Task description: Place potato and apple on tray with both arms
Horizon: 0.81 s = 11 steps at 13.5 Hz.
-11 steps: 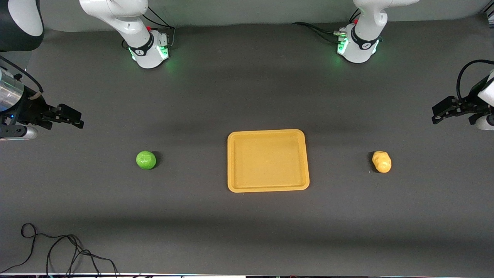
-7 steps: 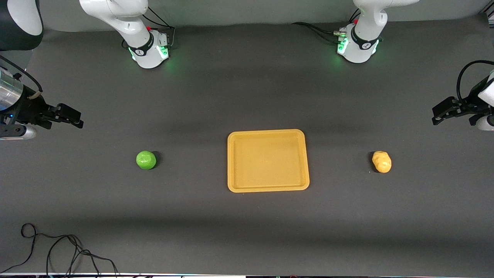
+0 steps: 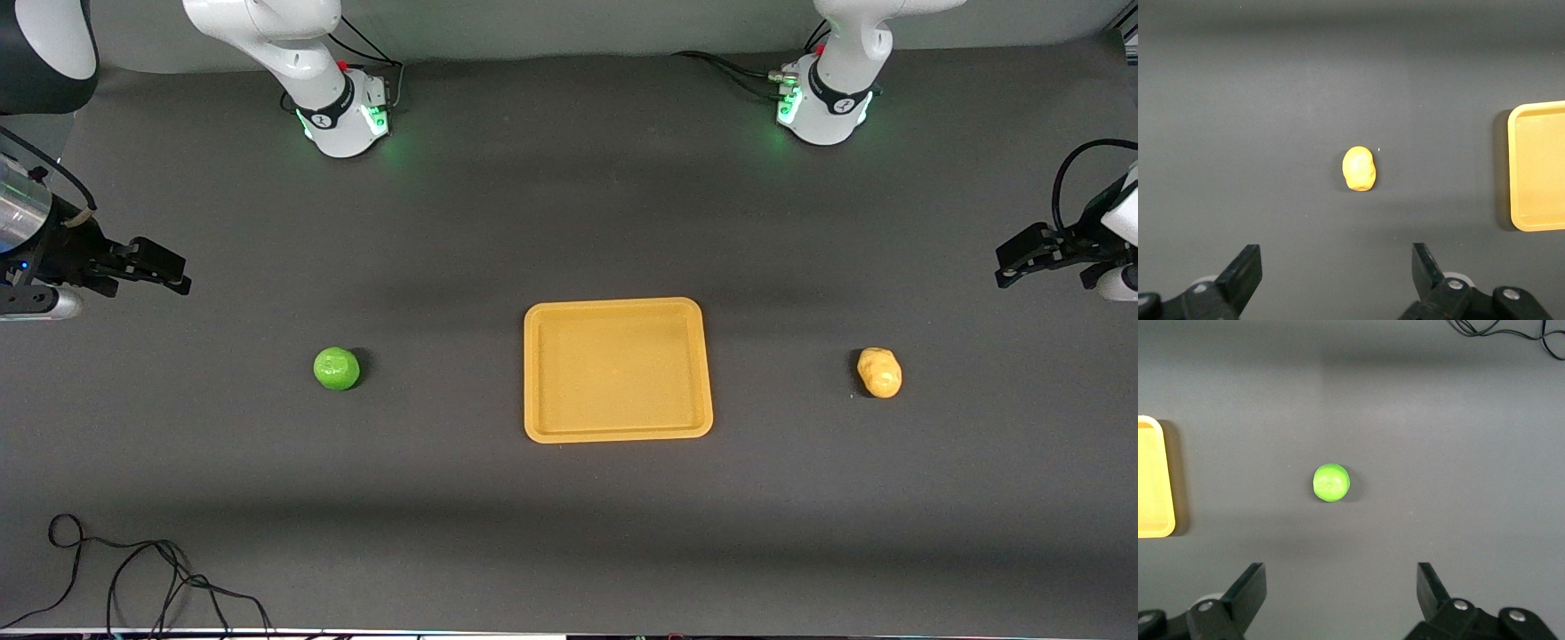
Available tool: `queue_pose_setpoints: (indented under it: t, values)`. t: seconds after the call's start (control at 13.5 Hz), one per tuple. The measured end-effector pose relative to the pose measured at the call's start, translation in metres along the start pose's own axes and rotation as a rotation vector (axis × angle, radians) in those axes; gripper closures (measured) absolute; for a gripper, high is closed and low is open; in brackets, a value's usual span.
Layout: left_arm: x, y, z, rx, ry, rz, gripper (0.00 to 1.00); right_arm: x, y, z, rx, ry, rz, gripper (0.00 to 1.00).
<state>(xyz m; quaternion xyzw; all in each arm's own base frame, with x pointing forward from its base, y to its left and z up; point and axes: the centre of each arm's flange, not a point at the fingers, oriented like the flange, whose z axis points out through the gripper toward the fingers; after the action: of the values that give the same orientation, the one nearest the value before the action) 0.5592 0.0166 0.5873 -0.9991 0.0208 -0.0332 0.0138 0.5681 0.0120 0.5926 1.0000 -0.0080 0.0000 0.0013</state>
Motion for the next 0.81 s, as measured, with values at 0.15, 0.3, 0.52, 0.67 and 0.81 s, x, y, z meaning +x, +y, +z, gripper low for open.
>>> queue_pose_setpoints:
  t: [0.15, 0.3, 0.52, 0.67, 0.81]
  values:
    - [-0.0004, 0.0, 0.0003, -0.001, -0.004, 0.0, 0.0, 0.0, 0.0, 0.0, 0.0, 0.0, 0.0, 0.0]
    - [-0.0004, 0.0, 0.0003, -0.001, -0.004, 0.0, 0.0, -0.0001, -0.0006, 0.0, 0.0, 0.0, -0.001, 0.0]
    - [-0.0007, -0.0024, 0.0004, -0.001, -0.004, -0.005, 0.0, -0.0005, -0.0004, 0.0004, 0.0, -0.004, -0.001, 0.0]
    - [-0.0012, -0.0052, 0.0009, -0.001, -0.008, -0.01, 0.0, -0.0005, -0.0004, 0.0004, 0.0, -0.005, -0.001, 0.0]
    - [-0.002, -0.0052, 0.0036, -0.002, -0.02, -0.01, 0.0, -0.0005, -0.0004, 0.0005, 0.0, -0.005, -0.001, 0.0]
